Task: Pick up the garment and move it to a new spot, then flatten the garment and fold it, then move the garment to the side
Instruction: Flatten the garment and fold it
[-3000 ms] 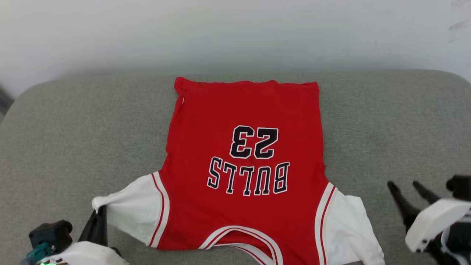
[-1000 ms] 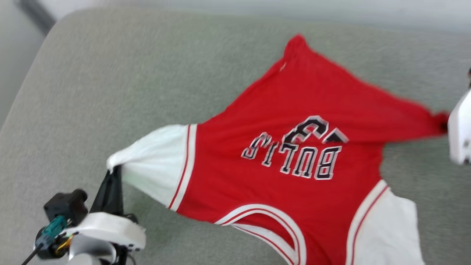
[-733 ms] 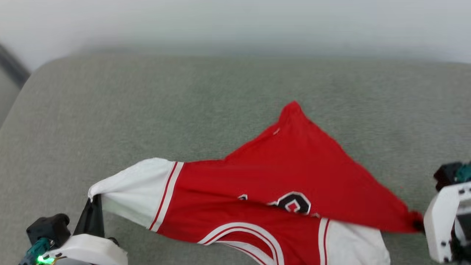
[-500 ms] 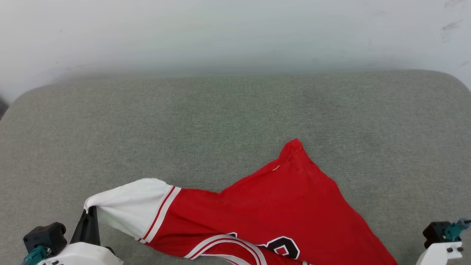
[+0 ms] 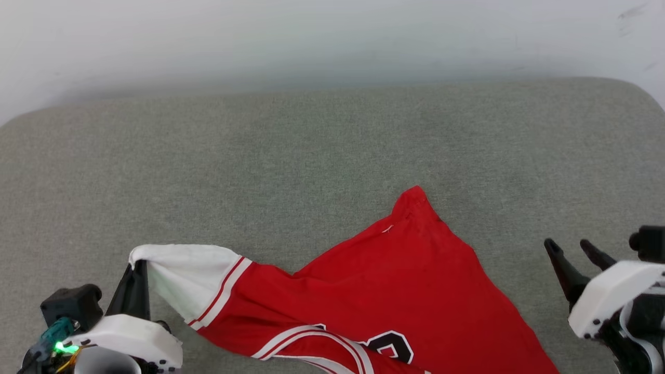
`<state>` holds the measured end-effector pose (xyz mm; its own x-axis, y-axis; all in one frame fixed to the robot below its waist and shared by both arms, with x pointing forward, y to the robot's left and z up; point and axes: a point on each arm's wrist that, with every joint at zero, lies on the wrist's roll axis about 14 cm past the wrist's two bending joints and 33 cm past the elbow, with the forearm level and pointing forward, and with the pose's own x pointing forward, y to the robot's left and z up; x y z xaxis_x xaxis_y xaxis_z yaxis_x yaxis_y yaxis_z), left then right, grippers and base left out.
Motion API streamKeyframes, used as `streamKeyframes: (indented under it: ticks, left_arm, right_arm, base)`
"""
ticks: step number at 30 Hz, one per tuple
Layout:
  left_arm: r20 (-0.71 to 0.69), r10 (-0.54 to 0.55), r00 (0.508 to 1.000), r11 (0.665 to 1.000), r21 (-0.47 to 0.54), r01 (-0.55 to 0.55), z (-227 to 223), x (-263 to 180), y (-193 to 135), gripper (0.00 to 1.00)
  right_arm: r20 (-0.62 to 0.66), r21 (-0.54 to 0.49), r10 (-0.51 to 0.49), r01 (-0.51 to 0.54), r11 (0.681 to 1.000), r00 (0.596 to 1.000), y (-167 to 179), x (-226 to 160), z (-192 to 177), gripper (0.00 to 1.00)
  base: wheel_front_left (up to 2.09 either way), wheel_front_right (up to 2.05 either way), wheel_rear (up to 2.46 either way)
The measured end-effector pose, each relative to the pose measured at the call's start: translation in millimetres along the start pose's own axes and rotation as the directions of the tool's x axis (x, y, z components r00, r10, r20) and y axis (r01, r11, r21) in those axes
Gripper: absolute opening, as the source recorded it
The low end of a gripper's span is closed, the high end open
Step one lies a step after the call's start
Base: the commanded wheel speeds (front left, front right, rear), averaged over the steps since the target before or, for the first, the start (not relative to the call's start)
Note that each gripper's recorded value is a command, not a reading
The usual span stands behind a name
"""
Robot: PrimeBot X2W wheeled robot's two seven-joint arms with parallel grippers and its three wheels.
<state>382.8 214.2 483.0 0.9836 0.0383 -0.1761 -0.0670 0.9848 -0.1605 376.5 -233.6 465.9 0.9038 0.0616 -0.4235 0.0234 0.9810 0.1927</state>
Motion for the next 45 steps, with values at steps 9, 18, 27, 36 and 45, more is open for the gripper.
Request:
streamKeyframes:
  ticks: [9, 18, 27, 36, 45]
  left_arm:
    - [0.037, -0.062, 0.997, 0.998, 0.017, 0.062, 10.1, 35.4, -19.1, 0.00]
    - [0.019, -0.051, 0.998, 0.998, 0.023, 0.051, -7.8, 57.9, -16.6, 0.00]
    - [-0.011, -0.002, 1.000, 1.000, 0.017, 0.002, -21.6, 54.5, 0.0, 0.00]
    - [0.022, 0.006, 1.000, 1.000, 0.005, -0.006, -11.0, 50.5, 4.3, 0.00]
    - [0.181, -0.044, 0.983, 0.999, 0.035, 0.039, 64.2, 62.5, 2.7, 0.00]
  right_arm:
    - [-0.251, -0.093, 0.140, -0.168, 0.981, 0.958, 46.2, 78.7, -4.5, 1.00]
    - [-0.603, -0.177, 0.193, -0.366, 0.914, 0.774, 99.5, 146.1, -45.2, 1.00]
    - [-0.735, -0.192, 0.138, -0.399, 0.897, 0.664, 102.4, 155.5, -67.9, 0.00]
    - [-0.606, -0.181, 0.236, -0.420, 0.889, 0.760, 122.0, 155.4, -37.5, 0.00]
    - [-0.328, -0.236, 0.229, -0.314, 0.920, 0.917, 102.0, 134.6, 42.1, 0.00]
  base:
    - [0.00, 0.00, 0.00]
    - [0.00, 0.00, 0.00]
    - [0.00, 0.00, 0.00]
    - [0.00, 0.00, 0.00]
    - [0.00, 0.00, 0.00]
